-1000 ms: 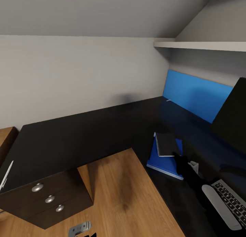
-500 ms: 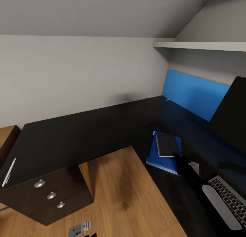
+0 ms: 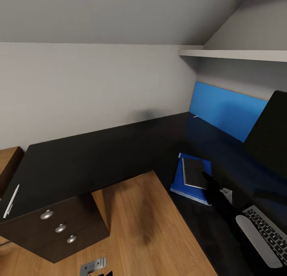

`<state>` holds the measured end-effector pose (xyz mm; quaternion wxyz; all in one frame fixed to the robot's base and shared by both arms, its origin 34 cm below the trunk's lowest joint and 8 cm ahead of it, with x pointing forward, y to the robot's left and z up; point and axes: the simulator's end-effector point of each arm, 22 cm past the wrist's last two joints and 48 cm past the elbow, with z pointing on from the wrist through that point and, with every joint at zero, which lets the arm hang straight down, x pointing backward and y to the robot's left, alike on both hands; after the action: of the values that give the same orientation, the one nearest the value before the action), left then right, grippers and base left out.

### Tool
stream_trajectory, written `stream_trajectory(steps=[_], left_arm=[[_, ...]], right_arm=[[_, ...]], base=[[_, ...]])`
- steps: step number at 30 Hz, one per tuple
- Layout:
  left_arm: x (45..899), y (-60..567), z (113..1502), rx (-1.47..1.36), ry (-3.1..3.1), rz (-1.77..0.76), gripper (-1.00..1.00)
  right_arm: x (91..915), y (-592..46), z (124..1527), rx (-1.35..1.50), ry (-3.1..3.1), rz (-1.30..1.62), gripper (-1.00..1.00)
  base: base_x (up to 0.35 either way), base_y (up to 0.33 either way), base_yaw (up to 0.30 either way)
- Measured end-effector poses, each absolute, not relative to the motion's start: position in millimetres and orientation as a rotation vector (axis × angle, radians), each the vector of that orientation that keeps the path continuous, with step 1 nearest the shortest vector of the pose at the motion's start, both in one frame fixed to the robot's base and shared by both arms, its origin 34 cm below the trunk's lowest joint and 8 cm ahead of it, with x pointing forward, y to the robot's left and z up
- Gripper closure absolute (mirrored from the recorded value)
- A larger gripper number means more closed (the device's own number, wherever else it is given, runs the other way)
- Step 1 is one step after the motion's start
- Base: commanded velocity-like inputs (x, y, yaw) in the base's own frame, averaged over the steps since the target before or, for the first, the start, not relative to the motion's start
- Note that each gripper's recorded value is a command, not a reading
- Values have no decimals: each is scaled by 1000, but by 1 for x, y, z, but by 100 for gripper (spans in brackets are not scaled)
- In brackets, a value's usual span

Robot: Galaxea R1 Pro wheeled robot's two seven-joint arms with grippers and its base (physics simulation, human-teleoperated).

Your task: In the bedroom, organize the workspace by keeping the computer under the desk, ensuring the monitor is on the desk, placing the keyboard on the desk next to the monitor, placing the mouse on the desk next to the keyboard, moving the folder from the swivel chair onto the desk next to the mouse, stacking the notebook on top of the folder with the pen on top of the notebook, and positioning the swivel chair next to the desk.

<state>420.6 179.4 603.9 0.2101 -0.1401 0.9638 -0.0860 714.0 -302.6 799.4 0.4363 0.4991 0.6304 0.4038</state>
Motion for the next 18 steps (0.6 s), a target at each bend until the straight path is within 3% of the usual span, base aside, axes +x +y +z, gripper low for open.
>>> stream_trajectory(steps=[18], left_arm=[[421,180,621,-390,2679,-238,-100]], right_arm=[[715,-304,816,1243,1569,1002,-100]], base=[[0,0,0]])
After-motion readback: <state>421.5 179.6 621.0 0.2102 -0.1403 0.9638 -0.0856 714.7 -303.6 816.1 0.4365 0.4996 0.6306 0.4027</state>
